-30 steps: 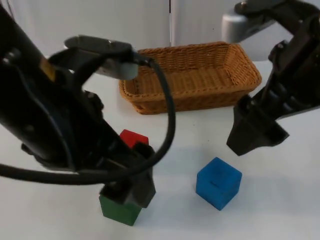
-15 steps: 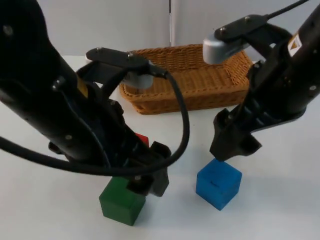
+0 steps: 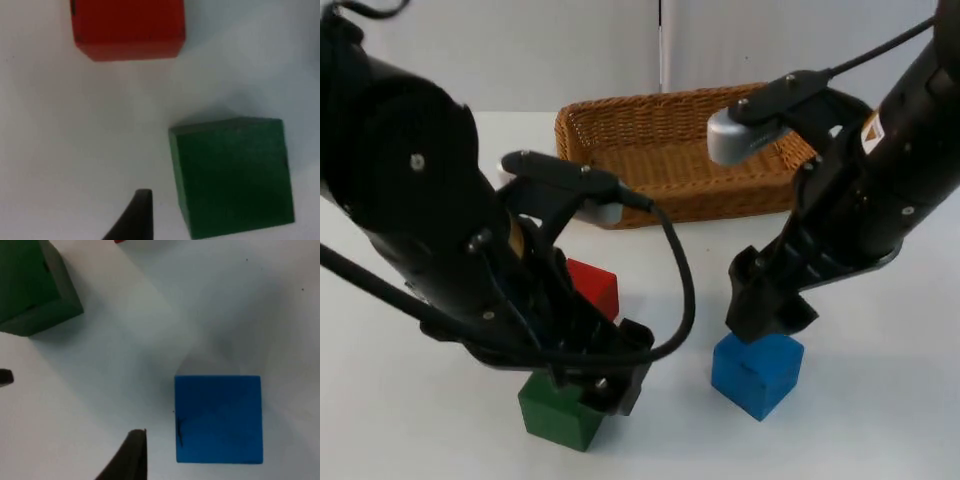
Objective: Pick up one cube with each hand and place exactly two cubes into the same basket, leaving the remaining cube outside.
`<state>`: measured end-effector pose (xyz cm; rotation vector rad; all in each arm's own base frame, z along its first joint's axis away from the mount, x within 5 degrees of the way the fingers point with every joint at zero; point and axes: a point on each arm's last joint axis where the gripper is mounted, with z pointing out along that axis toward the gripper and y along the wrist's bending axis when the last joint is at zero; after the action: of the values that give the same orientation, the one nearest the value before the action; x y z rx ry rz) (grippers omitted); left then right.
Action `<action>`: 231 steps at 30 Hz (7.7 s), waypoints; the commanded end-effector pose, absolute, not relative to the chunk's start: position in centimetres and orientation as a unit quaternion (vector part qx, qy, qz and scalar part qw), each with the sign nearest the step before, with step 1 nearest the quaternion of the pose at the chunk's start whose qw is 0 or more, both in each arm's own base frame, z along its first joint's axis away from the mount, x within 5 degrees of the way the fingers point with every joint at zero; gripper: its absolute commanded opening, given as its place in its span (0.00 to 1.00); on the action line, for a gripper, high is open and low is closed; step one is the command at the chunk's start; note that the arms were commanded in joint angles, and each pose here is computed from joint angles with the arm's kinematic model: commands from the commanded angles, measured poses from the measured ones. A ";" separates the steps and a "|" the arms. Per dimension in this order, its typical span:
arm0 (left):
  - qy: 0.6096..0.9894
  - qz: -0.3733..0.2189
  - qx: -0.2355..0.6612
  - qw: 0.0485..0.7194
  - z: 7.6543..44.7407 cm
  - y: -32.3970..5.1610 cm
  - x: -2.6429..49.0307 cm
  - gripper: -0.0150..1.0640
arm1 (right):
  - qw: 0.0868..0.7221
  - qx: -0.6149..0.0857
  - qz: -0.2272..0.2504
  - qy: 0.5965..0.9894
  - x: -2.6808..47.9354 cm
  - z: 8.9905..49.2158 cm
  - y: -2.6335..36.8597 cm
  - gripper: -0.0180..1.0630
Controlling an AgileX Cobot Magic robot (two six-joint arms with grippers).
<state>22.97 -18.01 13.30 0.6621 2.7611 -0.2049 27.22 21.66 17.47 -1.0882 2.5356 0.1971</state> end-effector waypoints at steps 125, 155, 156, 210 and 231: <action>0.888 -0.133 0.224 0.378 26.0 -15.3 21.6 0.01 | 0.421 -0.326 0.130 0.837 24.4 31.6 18.5 0.02; 0.883 -0.092 0.211 0.409 25.5 -18.0 32.6 0.01 | 0.365 -0.249 0.075 0.894 32.5 28.5 16.2 0.02; 0.886 -0.090 0.206 0.406 25.2 -17.9 33.2 0.01 | 0.360 -0.251 0.072 0.896 33.2 28.1 16.5 0.02; 0.924 -0.122 0.105 0.347 11.5 -18.6 49.6 0.01 | 0.361 -0.201 0.053 0.909 49.7 13.1 18.7 0.02; 0.931 -0.120 0.109 0.328 10.8 -18.6 49.3 0.01 | 0.365 -0.200 0.054 0.907 49.8 12.9 18.7 0.32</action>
<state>49.16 -18.62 10.48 0.2960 2.4436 -0.3042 49.42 18.82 12.48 -0.5317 2.3617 0.1347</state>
